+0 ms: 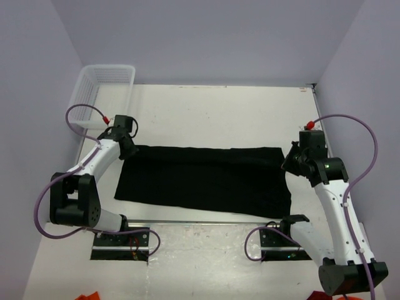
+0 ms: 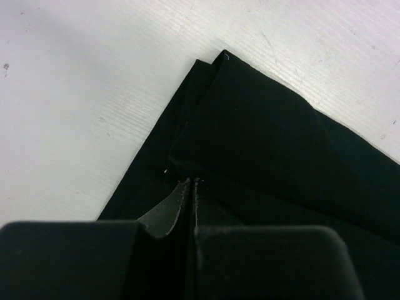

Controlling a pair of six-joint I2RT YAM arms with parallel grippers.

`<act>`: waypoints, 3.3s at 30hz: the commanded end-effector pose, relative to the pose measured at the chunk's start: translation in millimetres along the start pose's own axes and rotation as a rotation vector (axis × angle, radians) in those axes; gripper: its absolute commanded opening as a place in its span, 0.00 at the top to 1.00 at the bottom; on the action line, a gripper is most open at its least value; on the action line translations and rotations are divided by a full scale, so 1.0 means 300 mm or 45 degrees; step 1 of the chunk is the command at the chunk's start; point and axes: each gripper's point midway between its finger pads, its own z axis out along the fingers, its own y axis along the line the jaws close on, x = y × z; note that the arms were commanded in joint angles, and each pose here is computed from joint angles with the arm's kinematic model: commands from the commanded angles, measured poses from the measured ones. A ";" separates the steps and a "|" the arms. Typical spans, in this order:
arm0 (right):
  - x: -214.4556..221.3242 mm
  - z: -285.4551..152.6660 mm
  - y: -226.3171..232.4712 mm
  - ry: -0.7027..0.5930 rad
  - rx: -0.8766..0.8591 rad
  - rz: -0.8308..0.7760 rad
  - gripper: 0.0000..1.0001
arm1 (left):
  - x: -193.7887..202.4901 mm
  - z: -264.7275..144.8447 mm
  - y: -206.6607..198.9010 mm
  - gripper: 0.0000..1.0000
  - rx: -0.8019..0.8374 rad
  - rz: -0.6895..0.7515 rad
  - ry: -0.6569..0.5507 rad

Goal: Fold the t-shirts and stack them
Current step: Fold the other side of the tshirt into a rectangle

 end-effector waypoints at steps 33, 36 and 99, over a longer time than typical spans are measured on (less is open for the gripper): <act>0.131 -0.114 -0.049 0.019 0.026 0.125 0.95 | -0.154 -0.315 0.061 0.81 0.145 -0.324 -0.384; 0.172 -0.140 -0.053 0.034 -0.006 0.156 0.67 | -0.197 -0.334 0.033 0.80 0.158 -0.265 -0.375; 0.245 0.549 0.207 0.248 0.320 0.096 0.94 | 0.029 0.005 -0.416 1.00 0.291 0.301 -0.061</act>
